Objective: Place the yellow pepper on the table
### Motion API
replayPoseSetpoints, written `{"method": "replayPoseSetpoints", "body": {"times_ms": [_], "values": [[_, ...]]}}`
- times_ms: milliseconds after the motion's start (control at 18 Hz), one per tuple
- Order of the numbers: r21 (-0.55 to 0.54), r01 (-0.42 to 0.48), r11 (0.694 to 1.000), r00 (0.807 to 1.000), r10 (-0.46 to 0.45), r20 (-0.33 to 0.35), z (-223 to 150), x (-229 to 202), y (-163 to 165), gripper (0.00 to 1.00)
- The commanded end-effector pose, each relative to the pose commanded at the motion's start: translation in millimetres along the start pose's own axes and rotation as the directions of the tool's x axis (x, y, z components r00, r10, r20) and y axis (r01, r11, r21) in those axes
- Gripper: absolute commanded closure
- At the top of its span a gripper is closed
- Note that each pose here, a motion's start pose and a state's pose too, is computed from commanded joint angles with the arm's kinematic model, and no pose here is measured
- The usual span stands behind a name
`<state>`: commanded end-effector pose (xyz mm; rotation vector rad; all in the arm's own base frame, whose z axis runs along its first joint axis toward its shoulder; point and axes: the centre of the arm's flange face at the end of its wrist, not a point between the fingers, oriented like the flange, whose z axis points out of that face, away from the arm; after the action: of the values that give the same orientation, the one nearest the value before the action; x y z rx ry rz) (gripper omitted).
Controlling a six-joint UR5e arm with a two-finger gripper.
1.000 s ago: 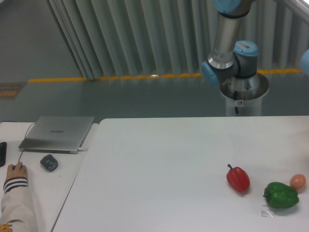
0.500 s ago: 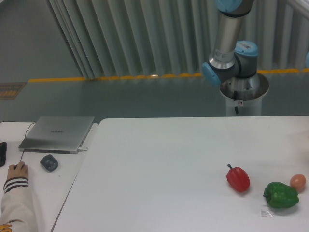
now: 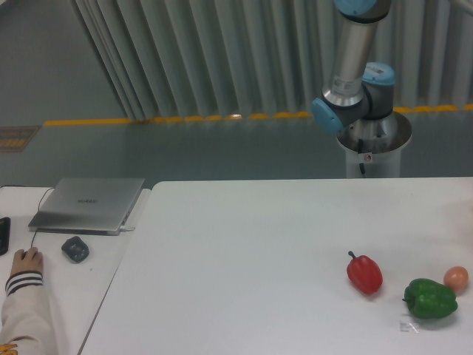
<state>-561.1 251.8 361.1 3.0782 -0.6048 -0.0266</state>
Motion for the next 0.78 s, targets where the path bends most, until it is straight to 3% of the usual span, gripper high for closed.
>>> {"method": "replayPoseSetpoints", "body": {"times_ms": [222,500,778], "values": [[-0.008,0.018,1.000,1.000,-0.018,0.012,-4,-2,20,0.00],[-0.009,-0.096,0.995,0.995,0.096,0.013,3,-16,48,0.00],[-0.020,-0.105,0.994,0.993,0.106,0.043,10,-38,82,0.00]]}}
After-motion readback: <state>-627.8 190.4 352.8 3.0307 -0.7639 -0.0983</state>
